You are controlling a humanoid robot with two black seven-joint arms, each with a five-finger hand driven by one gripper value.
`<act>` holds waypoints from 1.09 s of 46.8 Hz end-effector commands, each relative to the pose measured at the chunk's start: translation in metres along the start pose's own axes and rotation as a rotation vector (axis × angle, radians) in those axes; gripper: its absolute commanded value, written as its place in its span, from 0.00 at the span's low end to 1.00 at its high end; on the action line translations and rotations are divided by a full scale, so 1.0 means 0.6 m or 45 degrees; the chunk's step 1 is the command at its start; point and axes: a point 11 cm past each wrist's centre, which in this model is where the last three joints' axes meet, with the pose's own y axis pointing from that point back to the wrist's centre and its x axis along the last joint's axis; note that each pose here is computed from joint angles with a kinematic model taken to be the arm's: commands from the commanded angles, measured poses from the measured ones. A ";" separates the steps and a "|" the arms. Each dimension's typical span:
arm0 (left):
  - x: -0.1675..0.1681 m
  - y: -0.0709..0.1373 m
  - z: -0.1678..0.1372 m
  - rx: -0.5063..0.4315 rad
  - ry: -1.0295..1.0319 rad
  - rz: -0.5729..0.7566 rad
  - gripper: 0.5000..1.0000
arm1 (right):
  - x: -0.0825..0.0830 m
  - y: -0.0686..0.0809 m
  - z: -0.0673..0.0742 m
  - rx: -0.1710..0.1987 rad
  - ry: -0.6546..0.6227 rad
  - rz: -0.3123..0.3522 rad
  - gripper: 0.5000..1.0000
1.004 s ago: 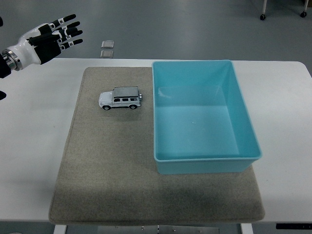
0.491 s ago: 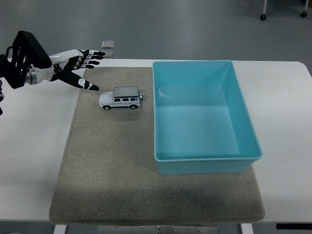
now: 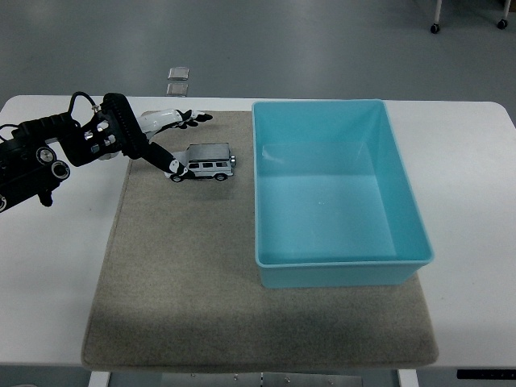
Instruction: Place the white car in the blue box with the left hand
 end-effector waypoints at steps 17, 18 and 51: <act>-0.024 -0.018 0.013 -0.003 -0.306 -0.079 0.96 | 0.000 0.000 0.000 0.000 0.000 0.000 0.87; -0.024 -0.018 0.013 -0.003 -0.308 -0.079 0.96 | 0.000 0.000 0.000 0.000 0.000 0.000 0.87; -0.018 -0.017 0.003 0.038 -0.378 -0.082 0.24 | 0.000 0.000 0.000 0.000 0.000 0.000 0.87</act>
